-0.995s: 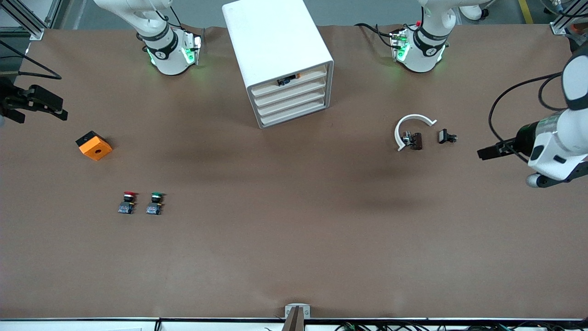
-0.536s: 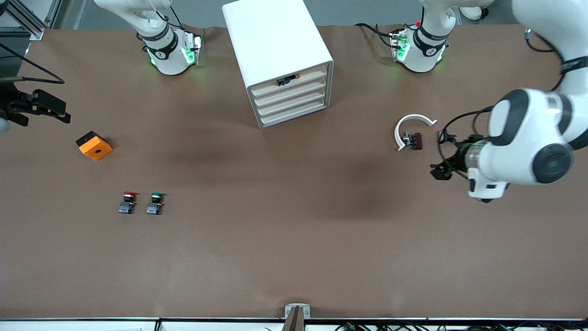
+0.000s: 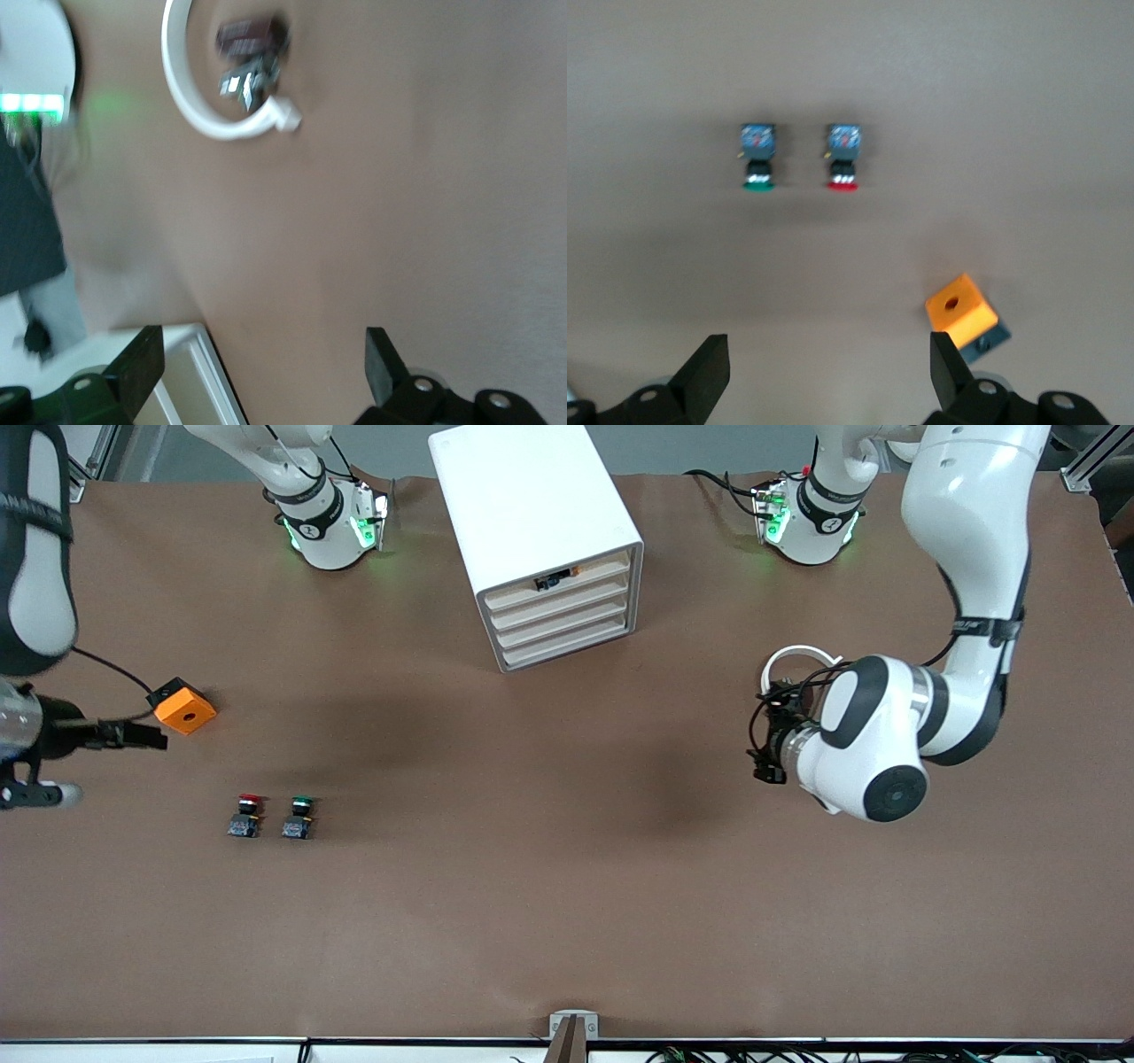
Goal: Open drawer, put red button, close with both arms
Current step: 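Pull the drawer open with the left gripper while the right gripper grasps the button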
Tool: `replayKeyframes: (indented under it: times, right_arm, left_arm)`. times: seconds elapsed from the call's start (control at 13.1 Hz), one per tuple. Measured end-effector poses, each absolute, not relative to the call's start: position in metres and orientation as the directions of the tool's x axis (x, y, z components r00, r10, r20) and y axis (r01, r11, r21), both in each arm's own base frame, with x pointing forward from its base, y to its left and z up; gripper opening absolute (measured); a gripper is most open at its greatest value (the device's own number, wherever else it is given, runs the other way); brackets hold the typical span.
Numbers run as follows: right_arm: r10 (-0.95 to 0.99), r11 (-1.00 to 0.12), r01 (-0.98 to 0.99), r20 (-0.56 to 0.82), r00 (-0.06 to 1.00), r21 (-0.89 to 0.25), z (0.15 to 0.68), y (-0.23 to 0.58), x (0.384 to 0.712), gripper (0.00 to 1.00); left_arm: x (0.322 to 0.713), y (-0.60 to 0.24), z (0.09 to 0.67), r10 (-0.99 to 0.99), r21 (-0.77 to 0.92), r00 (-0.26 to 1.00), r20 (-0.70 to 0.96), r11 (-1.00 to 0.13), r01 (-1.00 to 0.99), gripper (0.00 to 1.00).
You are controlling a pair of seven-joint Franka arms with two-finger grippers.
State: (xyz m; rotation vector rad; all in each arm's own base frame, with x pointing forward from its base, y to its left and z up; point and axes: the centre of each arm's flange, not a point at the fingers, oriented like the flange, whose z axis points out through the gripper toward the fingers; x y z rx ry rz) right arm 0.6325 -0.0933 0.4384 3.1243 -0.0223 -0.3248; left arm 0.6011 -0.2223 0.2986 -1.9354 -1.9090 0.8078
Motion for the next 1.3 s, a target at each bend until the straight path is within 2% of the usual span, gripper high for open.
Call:
replayKeyframes:
  times: [0.31,0.54,0.92,1.3]
  right_arm:
    - [-0.012,-1.0,-0.011,-0.172,0.985,0.008,0.341,-0.099,0.639,1.0]
    - [-0.01,-1.0,-0.008,-0.127,0.992,0.014,0.292,-0.1,0.647,1.0]
    - [-0.001,-1.0,0.0,-0.086,0.996,0.018,0.227,-0.098,0.656,1.0]
    - [0.003,-1.0,0.004,-0.057,0.998,0.02,0.185,-0.097,0.658,1.0]
  left_arm:
    - [0.585,-0.279,0.287,0.94,-0.668,-0.189,-0.285,-0.053,0.742,1.0]
    - [0.574,-0.309,0.287,0.909,-0.73,-0.294,-0.295,-0.016,0.683,1.0]
    - [0.528,-0.383,0.258,0.933,-0.795,-0.274,-0.235,-0.023,0.606,1.0]
    - [0.499,-0.425,0.226,0.904,-0.865,-0.338,-0.262,-0.065,0.497,1.0]
